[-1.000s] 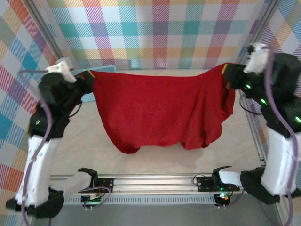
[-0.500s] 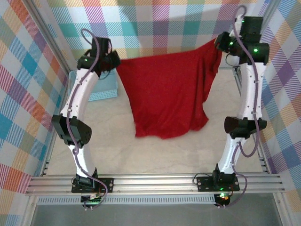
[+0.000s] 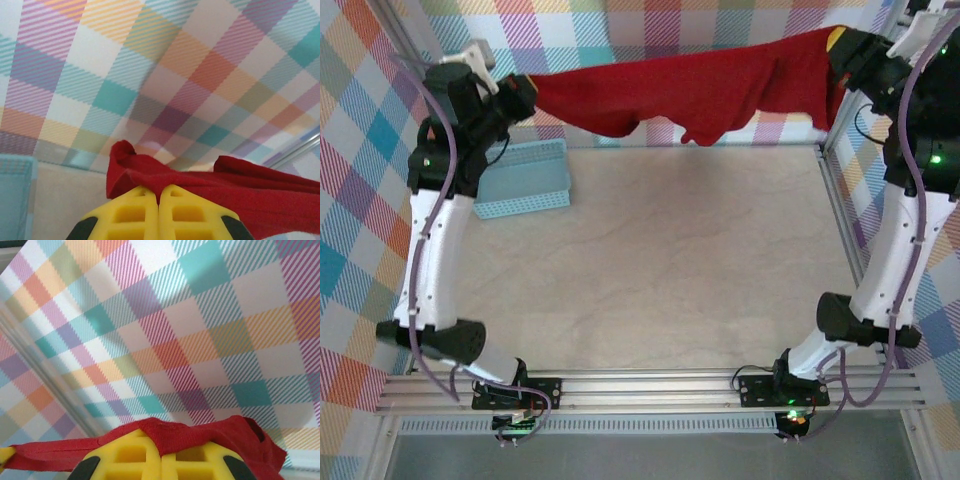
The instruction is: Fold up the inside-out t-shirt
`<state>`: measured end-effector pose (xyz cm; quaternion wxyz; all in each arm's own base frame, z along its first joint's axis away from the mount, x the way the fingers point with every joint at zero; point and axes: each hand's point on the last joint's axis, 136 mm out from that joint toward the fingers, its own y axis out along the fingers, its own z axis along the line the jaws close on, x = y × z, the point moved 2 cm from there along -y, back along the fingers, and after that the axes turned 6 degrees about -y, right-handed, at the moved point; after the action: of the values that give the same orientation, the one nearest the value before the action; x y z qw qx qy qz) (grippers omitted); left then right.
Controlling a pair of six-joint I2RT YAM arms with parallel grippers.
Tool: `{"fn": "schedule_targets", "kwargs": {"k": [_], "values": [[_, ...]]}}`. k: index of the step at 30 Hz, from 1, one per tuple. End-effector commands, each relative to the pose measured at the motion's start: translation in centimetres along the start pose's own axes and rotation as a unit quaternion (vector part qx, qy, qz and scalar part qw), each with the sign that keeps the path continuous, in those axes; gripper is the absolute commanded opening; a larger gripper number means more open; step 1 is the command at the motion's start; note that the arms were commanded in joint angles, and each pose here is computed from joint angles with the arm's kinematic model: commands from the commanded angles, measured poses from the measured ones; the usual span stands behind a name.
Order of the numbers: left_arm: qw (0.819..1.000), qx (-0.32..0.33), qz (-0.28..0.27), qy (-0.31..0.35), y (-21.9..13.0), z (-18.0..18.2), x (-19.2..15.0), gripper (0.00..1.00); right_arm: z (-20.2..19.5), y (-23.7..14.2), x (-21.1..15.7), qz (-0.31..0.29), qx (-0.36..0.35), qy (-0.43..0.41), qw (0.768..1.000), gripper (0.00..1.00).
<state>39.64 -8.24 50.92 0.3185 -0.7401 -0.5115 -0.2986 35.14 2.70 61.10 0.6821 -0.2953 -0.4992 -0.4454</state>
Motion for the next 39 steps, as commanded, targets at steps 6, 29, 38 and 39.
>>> {"fn": "schedule_targets", "kwargs": {"k": [6,29,38,39], "values": [[0.988,0.028,0.142,-0.051,1.7,8.2,-14.4,0.00,-7.6,-0.7,-20.6,0.211,-0.088,0.195,0.954,0.00],[0.911,0.204,0.354,-0.063,-10.3,20.9,-38.4,0.06,-5.8,-18.5,-45.2,0.337,-0.260,0.374,0.824,0.10],[0.951,0.180,0.244,-0.058,-12.5,18.3,-31.7,0.56,-5.3,-18.0,-36.7,0.276,-0.272,0.262,0.884,0.63],[0.953,0.169,0.243,-0.056,-11.9,17.4,-31.1,0.56,-5.2,-17.2,-35.9,0.278,-0.253,0.249,0.892,0.62]]}}
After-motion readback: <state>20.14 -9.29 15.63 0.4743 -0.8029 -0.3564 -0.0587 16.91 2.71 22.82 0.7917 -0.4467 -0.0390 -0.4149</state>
